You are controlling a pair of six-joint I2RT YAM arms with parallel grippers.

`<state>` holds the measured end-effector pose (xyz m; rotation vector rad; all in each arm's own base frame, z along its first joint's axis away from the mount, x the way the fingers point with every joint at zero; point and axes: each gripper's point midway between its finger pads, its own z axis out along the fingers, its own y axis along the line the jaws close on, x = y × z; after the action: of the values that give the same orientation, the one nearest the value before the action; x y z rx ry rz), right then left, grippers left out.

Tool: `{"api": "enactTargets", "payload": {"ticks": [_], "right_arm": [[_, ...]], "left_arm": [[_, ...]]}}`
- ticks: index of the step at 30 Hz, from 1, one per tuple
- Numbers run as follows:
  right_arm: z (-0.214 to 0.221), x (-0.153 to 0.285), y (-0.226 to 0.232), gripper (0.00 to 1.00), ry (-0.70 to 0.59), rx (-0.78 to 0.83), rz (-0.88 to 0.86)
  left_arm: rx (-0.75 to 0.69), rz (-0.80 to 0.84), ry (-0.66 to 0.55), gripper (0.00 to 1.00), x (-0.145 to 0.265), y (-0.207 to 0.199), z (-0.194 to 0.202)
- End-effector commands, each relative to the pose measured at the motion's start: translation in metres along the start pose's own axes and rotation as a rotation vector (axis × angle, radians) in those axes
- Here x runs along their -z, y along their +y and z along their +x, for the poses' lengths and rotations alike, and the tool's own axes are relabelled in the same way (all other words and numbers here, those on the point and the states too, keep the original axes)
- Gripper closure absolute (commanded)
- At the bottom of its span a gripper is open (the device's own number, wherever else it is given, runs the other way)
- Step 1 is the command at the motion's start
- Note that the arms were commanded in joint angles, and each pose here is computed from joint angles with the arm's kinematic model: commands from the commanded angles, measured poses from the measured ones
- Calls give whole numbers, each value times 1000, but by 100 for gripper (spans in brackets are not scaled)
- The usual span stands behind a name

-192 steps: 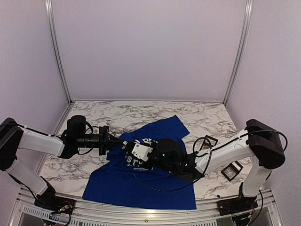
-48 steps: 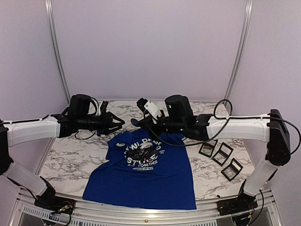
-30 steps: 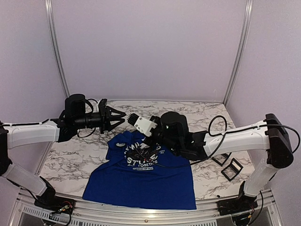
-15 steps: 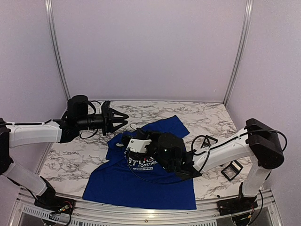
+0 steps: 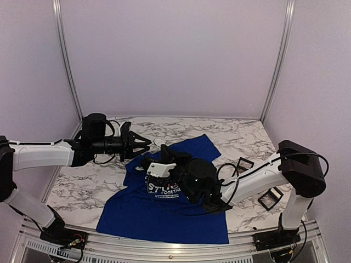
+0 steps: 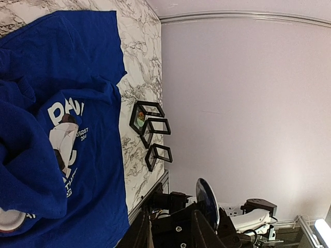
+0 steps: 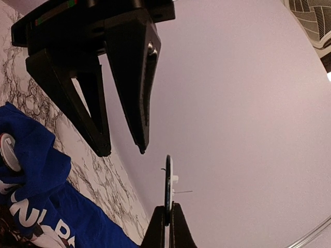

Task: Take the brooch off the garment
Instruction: Turn over the brooch, then pass from the right arm to the left

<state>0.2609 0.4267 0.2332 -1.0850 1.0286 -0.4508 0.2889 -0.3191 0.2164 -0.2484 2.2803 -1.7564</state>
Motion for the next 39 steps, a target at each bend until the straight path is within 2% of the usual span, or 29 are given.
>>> {"api": "enactTargets", "payload": {"ticks": [1, 18, 28, 32, 39], "right_arm": [[2, 5, 7, 100, 11, 25, 19], [1, 6, 12, 100, 12, 24, 13], [-1, 7, 15, 100, 8, 24, 5], [0, 7, 16, 100, 11, 27, 2], [-2, 8, 16, 100, 9, 25, 0]], "left_arm": [[-33, 1, 23, 71, -4, -5, 2], [-83, 44, 23, 67, -2, -29, 3], [-93, 33, 59, 67, -12, -29, 10], [-91, 18, 68, 70, -15, -25, 11], [-91, 11, 74, 81, -17, -23, 12]]}}
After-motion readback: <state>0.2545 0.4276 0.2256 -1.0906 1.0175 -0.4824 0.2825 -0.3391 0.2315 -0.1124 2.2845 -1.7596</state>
